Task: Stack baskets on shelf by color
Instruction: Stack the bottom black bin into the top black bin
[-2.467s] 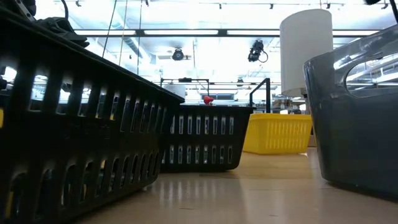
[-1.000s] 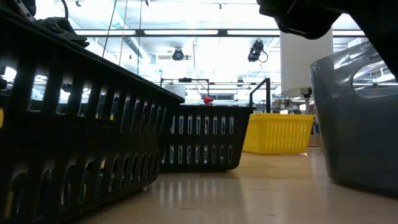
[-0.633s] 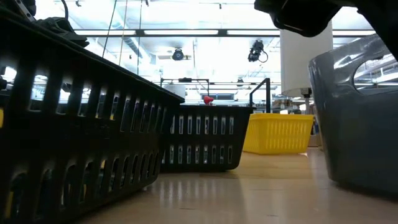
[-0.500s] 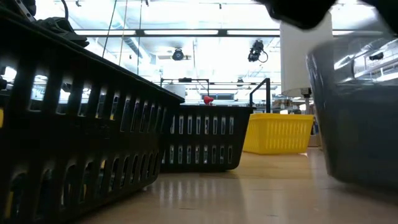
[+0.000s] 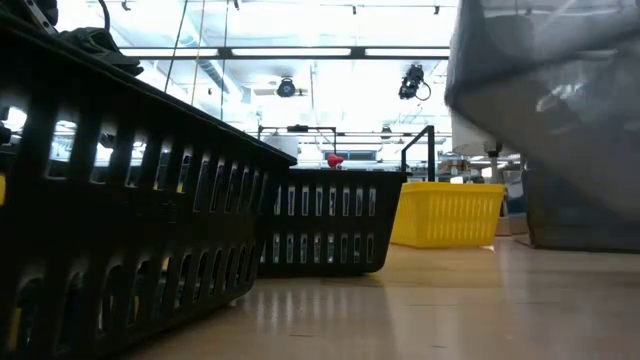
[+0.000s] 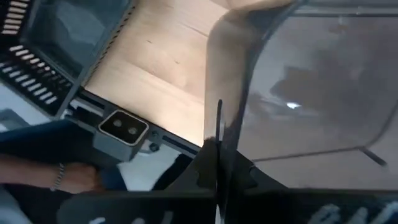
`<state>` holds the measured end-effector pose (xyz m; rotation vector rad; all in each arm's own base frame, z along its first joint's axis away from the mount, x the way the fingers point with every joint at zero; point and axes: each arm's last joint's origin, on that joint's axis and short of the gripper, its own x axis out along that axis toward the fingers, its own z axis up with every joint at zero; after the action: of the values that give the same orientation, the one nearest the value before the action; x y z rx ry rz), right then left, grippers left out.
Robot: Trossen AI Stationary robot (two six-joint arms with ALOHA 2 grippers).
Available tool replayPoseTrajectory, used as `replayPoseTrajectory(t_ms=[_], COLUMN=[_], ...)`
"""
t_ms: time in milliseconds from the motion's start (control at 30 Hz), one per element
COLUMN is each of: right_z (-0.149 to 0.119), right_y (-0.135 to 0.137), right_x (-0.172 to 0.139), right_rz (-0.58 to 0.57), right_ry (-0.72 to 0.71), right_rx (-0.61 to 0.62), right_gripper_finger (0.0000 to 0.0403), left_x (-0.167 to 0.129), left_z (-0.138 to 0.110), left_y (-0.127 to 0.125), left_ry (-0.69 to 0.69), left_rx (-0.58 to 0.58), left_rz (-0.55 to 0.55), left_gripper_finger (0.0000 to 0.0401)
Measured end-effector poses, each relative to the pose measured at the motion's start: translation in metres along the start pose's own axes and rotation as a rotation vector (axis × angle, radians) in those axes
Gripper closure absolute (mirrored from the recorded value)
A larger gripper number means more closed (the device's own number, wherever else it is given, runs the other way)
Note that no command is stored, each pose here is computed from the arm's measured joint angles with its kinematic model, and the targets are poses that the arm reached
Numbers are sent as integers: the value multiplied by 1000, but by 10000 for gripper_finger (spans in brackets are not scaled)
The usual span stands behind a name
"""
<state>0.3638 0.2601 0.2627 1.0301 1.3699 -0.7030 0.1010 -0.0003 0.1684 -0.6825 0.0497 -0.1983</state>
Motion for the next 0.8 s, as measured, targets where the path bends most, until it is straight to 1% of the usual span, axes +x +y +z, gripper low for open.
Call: replayPoseTrajectory(t_ms=[133, 267, 333, 533, 700, 800], right_z=[-1, 0, 0, 2, 5, 6], right_y=[-3, -11, -10, -12, -11, -12], right_x=[-25, -47, -52, -55, -56, -58], right_rz=[-17, -69, -36, -40, -44, -42], right_ry=[-1, -52, -73, -88, -80, -92], right_rx=[-25, -19, -81, -265, -307, -369], right_gripper_finger=[402, 402, 402, 402, 403, 403], left_x=[0, 0, 0, 0, 0, 0], left_z=[0, 0, 0, 0, 0, 0], left_y=[0, 0, 0, 0, 0, 0], left_ry=[0, -1, 0, 2, 1, 2], left_rx=[0, 0, 0, -1, 0, -1], left_rz=[0, 0, 0, 2, 1, 2], left_gripper_finger=[371, 367, 365, 363, 364, 368])
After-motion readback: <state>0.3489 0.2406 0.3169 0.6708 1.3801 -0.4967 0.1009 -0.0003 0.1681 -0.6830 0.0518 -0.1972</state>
